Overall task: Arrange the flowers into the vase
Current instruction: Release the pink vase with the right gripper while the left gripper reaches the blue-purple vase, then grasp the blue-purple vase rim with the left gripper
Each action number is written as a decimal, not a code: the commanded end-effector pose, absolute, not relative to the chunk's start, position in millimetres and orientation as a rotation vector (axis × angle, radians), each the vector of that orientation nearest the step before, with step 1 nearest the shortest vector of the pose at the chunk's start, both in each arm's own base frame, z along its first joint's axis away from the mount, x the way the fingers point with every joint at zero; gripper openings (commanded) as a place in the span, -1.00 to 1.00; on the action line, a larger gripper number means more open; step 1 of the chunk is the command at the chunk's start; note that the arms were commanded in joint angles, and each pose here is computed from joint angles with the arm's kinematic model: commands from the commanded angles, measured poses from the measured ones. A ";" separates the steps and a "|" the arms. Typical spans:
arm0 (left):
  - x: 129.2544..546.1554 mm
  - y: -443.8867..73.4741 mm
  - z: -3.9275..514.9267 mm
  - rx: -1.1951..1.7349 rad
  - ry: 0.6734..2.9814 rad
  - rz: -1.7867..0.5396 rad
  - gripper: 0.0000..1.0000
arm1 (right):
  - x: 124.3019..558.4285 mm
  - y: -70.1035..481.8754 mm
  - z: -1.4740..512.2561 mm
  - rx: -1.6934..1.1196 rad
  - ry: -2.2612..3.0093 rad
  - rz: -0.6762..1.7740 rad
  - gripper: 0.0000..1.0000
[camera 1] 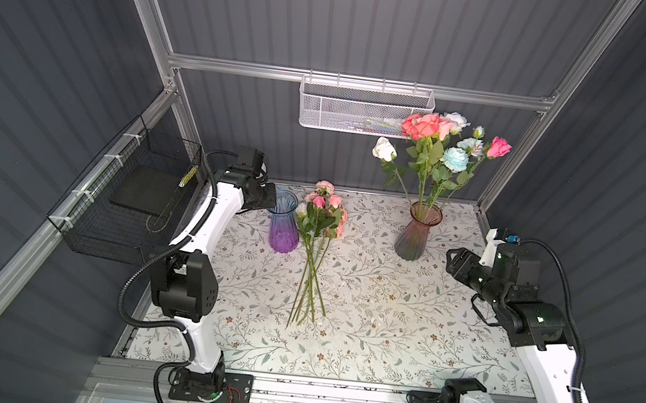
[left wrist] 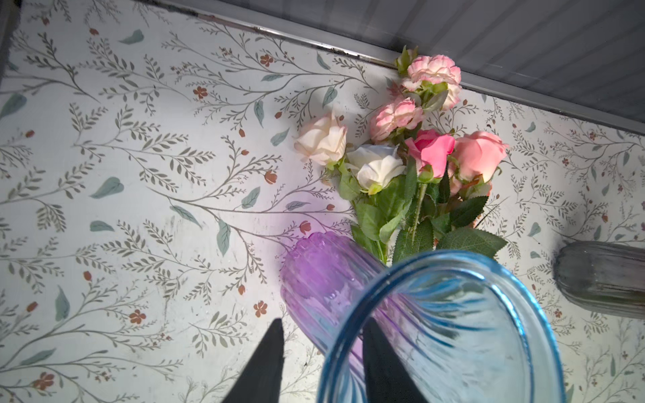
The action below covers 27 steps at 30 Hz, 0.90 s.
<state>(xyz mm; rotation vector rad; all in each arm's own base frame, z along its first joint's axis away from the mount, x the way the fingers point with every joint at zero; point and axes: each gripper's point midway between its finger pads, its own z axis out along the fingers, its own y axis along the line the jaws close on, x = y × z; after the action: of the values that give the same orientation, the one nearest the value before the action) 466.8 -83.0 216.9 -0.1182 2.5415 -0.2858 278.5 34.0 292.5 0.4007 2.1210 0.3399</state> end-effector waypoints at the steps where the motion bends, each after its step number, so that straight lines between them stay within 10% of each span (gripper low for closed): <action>1: 460.8 -80.1 205.2 -0.072 2.577 -0.273 -0.27 | 273.6 36.6 292.2 0.395 2.121 0.356 0.32; 14: 447.8 -71.3 223.1 -0.051 2.529 -0.266 -1.00 | 265.6 30.9 303.2 0.400 2.089 0.334 0.32; 27: 425.0 -83.7 292.4 -0.097 2.376 -0.432 -1.00 | 266.0 36.4 304.1 0.377 2.087 0.368 0.32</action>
<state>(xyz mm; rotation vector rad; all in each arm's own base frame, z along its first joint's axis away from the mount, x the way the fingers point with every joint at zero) 423.8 -71.5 229.5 -0.1100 2.5640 -0.2964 266.1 32.5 300.1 0.3949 2.0940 0.3479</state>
